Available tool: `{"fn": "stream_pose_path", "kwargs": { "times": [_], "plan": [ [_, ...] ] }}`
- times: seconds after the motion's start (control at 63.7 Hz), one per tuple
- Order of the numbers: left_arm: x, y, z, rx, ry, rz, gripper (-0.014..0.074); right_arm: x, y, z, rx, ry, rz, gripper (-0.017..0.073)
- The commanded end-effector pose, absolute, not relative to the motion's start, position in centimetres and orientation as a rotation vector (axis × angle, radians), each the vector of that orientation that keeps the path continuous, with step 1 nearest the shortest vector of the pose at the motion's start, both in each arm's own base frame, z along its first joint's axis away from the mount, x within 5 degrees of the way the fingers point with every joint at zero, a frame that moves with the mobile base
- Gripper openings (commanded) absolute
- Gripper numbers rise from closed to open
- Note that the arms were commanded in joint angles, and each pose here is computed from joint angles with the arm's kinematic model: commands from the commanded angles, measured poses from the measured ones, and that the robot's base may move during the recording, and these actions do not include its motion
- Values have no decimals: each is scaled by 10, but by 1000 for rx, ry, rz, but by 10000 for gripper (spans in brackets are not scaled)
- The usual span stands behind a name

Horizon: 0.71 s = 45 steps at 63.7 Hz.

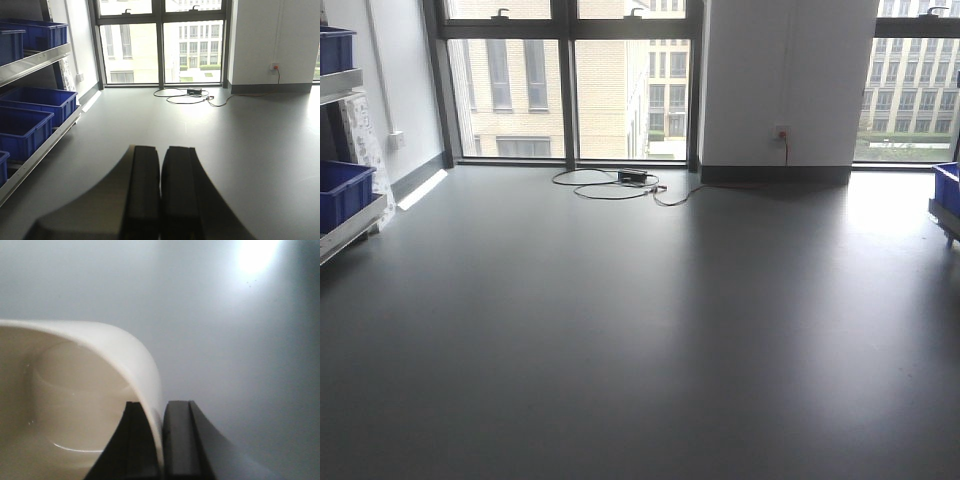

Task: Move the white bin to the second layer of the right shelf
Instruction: 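Drive toward the rack of blue crates holding the bin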

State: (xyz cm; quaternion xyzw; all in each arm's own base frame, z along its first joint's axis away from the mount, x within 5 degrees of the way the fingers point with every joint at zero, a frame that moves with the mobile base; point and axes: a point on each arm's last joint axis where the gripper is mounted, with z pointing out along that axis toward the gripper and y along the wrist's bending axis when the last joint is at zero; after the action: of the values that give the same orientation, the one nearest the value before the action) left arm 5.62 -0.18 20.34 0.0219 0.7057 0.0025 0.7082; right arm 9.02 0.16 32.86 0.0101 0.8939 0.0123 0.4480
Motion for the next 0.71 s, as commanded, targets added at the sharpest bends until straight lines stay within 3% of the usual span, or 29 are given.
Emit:
{"fn": "stream_pose_path", "kwargs": {
  "times": [0.0,0.69],
  "plan": [
    [56,-1,199,36,1504,3,85,94,1,344,25,2098,28,56],
    [56,-1,199,36,1504,3,85,94,1,344,25,2098,28,56]
  ]
}}
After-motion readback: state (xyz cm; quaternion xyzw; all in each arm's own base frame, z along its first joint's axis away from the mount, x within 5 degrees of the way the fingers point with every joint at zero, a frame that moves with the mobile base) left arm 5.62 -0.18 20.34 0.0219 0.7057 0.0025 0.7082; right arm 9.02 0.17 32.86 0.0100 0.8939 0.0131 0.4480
